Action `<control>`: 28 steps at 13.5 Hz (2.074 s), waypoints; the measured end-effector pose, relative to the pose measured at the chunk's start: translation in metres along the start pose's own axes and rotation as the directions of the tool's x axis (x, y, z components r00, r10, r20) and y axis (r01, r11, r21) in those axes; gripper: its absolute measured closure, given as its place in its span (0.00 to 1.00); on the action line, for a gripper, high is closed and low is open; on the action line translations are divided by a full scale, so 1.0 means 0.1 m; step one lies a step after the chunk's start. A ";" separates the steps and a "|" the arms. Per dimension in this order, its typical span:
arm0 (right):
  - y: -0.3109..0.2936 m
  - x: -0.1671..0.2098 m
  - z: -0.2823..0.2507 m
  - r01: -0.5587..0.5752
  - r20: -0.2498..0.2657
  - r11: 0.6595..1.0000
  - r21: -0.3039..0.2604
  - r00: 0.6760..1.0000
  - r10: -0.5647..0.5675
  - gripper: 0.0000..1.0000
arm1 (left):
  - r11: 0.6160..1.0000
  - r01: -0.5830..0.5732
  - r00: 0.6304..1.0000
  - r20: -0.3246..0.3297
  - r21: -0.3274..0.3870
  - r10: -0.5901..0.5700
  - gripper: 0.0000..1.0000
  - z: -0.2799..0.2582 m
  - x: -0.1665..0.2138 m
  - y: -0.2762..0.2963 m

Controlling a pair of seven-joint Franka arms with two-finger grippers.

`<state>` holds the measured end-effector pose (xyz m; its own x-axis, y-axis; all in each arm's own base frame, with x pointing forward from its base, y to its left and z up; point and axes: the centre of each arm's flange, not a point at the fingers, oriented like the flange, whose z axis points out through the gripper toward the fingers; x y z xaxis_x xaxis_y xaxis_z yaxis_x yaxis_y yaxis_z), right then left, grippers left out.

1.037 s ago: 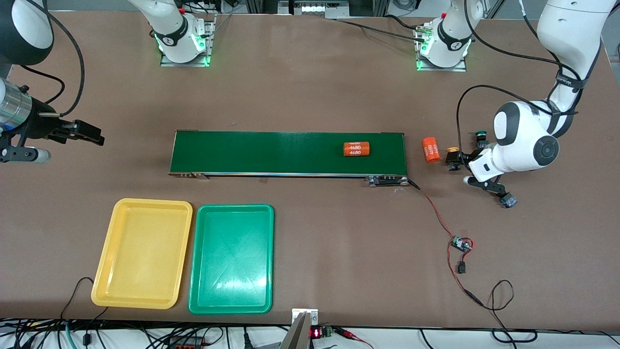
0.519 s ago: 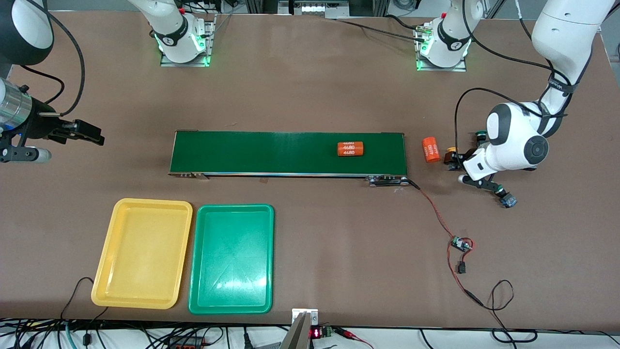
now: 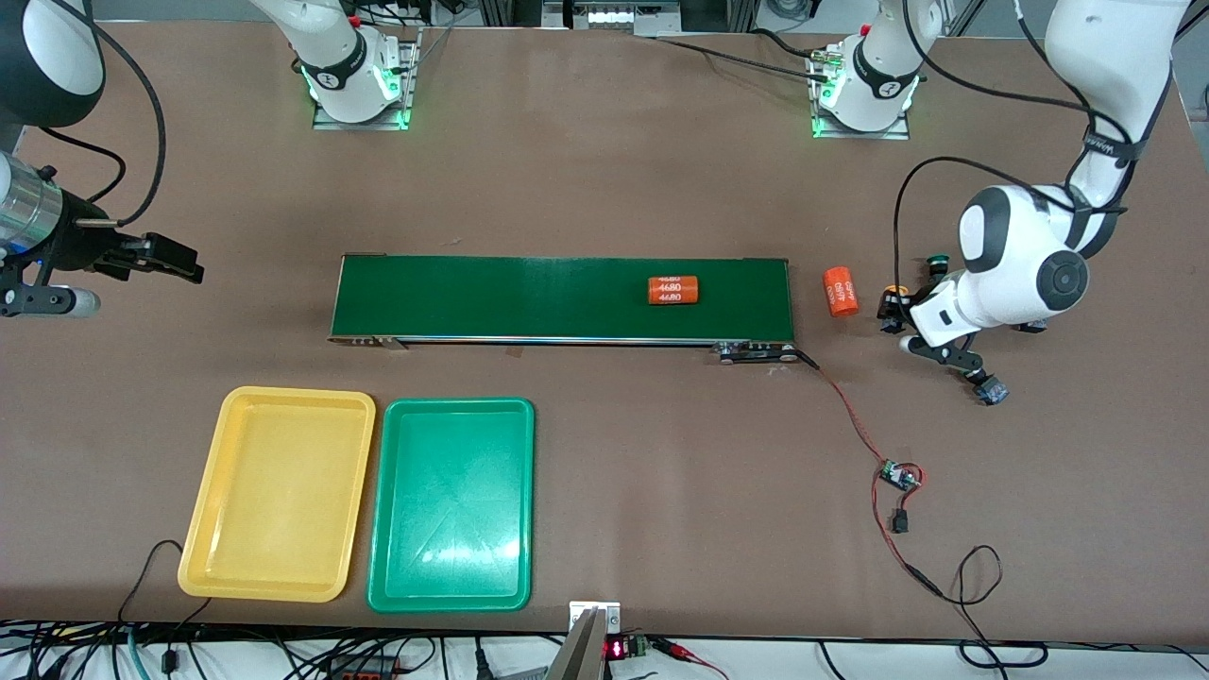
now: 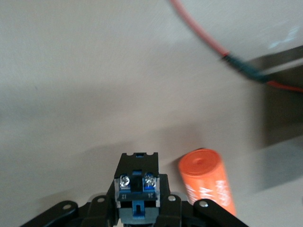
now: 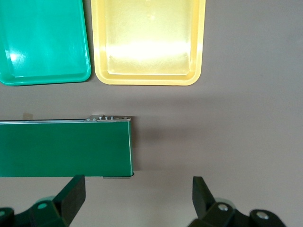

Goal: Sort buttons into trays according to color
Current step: 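Place the push button on the conveyor belt with the left gripper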

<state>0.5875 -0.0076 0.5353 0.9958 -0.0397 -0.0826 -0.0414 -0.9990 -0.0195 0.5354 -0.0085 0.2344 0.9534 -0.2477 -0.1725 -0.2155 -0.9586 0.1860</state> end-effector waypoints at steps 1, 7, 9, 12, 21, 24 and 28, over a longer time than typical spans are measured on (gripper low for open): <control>0.00 0.00 0.00 0.000 0.000 1.000 0.000 1.000 0.000 0.00 | 1.000 -0.022 1.000 -0.009 0.007 0.022 0.67 -0.15 0.04 0.12; 0.00 0.00 0.00 0.000 0.000 1.000 0.000 1.000 0.000 0.00 | 0.998 -0.023 1.000 -0.004 -0.065 0.023 0.67 -0.31 0.21 1.45; -0.01 0.00 0.00 0.001 0.000 1.000 0.000 1.000 -0.001 0.00 | 0.997 0.017 1.000 0.009 -0.075 -0.017 0.67 -0.25 0.21 1.91; -0.01 0.00 0.00 0.002 -0.001 1.000 0.000 1.000 -0.002 0.00 | 0.996 0.048 0.999 -0.003 -0.074 -0.048 0.67 -0.16 0.22 2.25; -0.09 0.00 0.00 0.015 -0.001 1.000 0.001 1.000 -0.015 0.00 | 0.992 0.065 0.998 0.012 -0.107 -0.064 0.54 0.23 0.37 2.23; -0.09 0.00 0.00 0.015 -0.001 1.000 0.001 1.000 -0.015 0.00 | 0.993 0.053 0.998 -0.027 -0.106 -0.056 0.26 0.01 0.41 2.27; -0.09 0.00 0.00 0.015 -0.001 1.000 0.001 1.000 -0.015 0.00 | 0.993 0.087 0.994 -0.060 -0.081 -0.092 0.00 -0.61 0.33 2.06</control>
<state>0.5877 0.0011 0.5353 0.9964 -0.0249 -0.0813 -0.0268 -0.9994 -0.0218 0.5355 -0.2059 0.3260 0.9801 -0.1499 -0.1300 -0.1143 -0.9620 0.2481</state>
